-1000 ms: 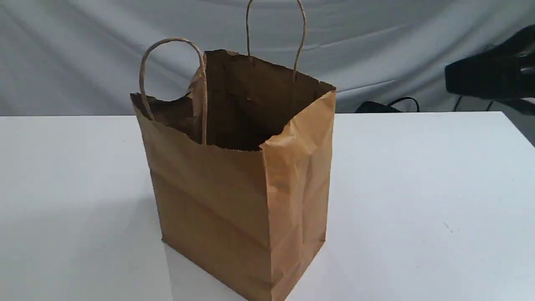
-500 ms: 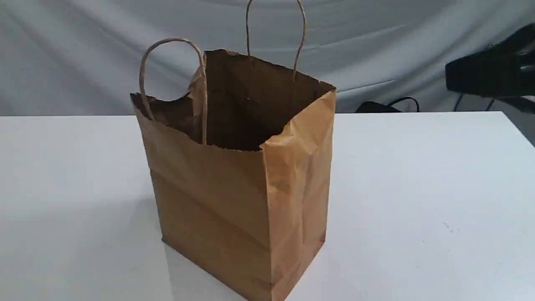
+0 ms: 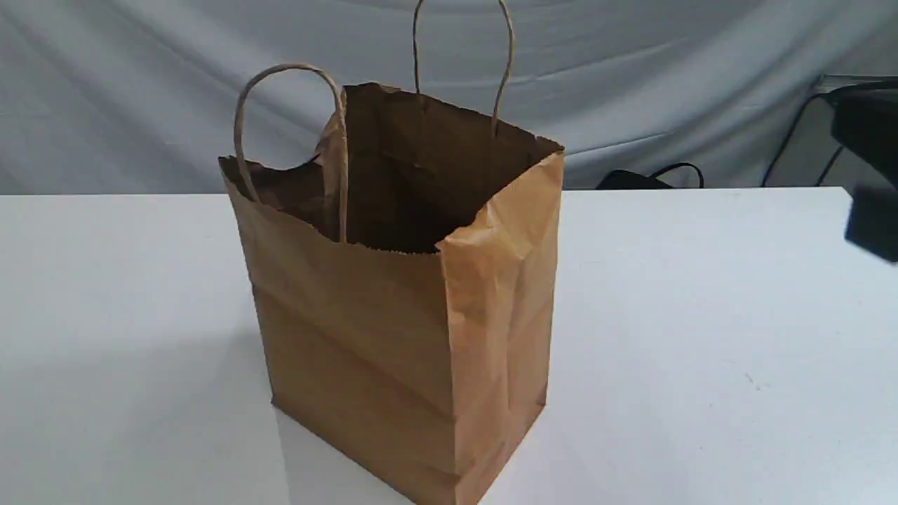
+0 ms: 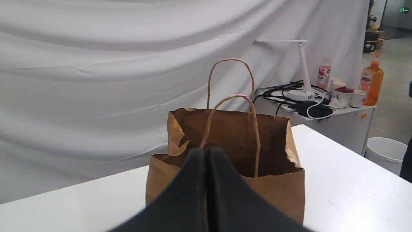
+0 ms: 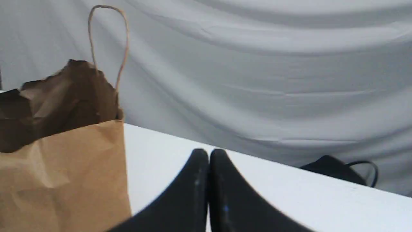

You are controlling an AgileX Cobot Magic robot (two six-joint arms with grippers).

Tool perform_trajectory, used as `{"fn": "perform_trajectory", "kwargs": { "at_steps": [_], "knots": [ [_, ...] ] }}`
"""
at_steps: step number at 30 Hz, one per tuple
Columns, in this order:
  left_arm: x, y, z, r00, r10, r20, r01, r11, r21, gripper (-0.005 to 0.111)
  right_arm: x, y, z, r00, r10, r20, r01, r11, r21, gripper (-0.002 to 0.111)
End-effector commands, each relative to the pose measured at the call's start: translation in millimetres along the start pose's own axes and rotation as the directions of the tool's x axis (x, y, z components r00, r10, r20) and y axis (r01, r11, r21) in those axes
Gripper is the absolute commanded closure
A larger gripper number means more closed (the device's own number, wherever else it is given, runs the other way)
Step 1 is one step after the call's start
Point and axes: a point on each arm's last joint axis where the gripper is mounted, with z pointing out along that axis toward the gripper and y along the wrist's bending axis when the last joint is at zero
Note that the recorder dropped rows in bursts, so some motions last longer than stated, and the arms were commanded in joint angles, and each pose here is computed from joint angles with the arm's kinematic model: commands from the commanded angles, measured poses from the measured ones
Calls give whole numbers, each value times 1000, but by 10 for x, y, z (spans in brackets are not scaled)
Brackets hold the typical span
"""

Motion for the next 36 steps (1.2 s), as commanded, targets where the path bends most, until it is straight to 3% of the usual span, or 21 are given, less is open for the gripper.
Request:
{"fn": "perform_trajectory", "kwargs": {
  "at_steps": [1, 13, 22, 36],
  "knots": [
    [12, -3, -5, 1000, -11, 4, 11, 1000, 0, 107, 157, -93, -221, 996, -20, 86, 10, 993, 114, 108],
    [12, -3, -5, 1000, -9, 4, 9, 1000, 0, 107, 770, -153, -802, 975, -14, 220, -64, 937, 343, 108],
    [12, -3, -5, 1000, -11, 4, 11, 1000, 0, 107, 1166, -108, -893, 956, 57, 288, -163, 919, 359, 108],
    [23, -8, -6, 1000, -5, -8, 5, 1000, 6, 107, 1197, -91, -876, 955, 102, 278, -195, 923, 332, 108]
  ]
}}
